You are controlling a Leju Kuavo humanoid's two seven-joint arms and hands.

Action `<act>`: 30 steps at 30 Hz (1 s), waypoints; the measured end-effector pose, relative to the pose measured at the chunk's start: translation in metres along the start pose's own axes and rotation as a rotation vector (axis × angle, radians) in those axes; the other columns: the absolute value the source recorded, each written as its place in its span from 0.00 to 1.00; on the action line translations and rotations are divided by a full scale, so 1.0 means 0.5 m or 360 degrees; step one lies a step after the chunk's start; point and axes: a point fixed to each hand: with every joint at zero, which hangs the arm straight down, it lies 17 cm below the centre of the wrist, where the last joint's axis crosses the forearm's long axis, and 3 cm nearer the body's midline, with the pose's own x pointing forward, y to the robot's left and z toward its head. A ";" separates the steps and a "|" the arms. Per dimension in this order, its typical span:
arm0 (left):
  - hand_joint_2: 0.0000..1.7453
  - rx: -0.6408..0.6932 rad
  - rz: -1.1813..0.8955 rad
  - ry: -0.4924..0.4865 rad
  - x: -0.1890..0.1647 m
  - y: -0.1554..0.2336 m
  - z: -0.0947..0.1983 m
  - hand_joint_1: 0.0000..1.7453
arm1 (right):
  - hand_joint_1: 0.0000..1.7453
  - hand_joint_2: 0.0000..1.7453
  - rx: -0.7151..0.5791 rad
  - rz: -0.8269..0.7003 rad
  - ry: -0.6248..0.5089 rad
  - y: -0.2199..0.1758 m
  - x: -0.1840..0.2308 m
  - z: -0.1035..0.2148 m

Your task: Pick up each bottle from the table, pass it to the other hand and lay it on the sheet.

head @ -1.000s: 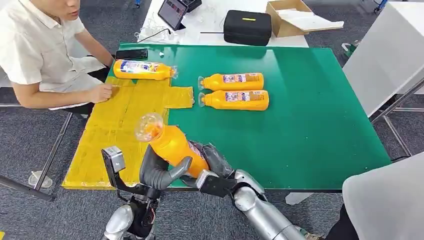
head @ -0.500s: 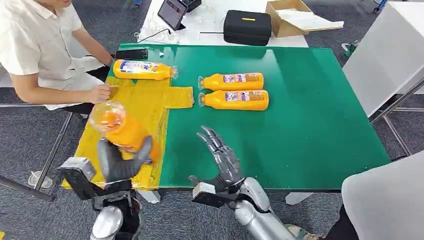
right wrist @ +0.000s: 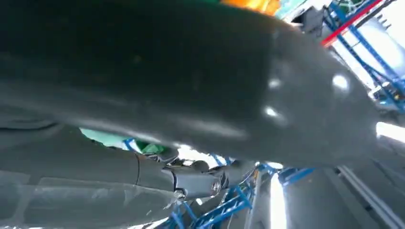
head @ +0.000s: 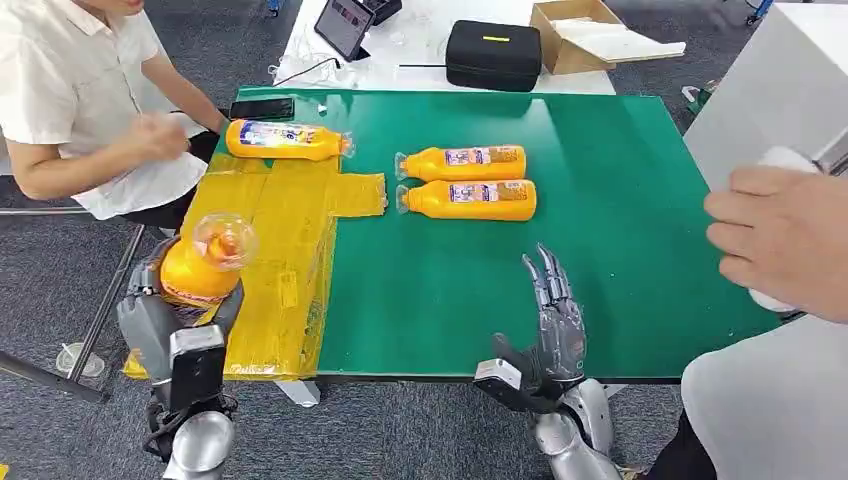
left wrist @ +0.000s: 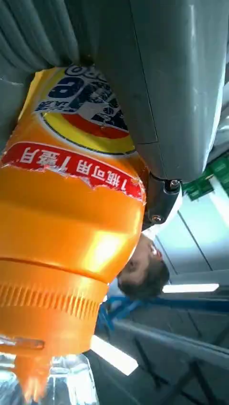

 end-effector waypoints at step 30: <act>1.00 -0.1402 -0.0438 0.0317 -0.265 -0.332 0.174 0.00 | 0.00 0.00 0.0075 -0.0151 -0.0039 0.066 0.037 -0.010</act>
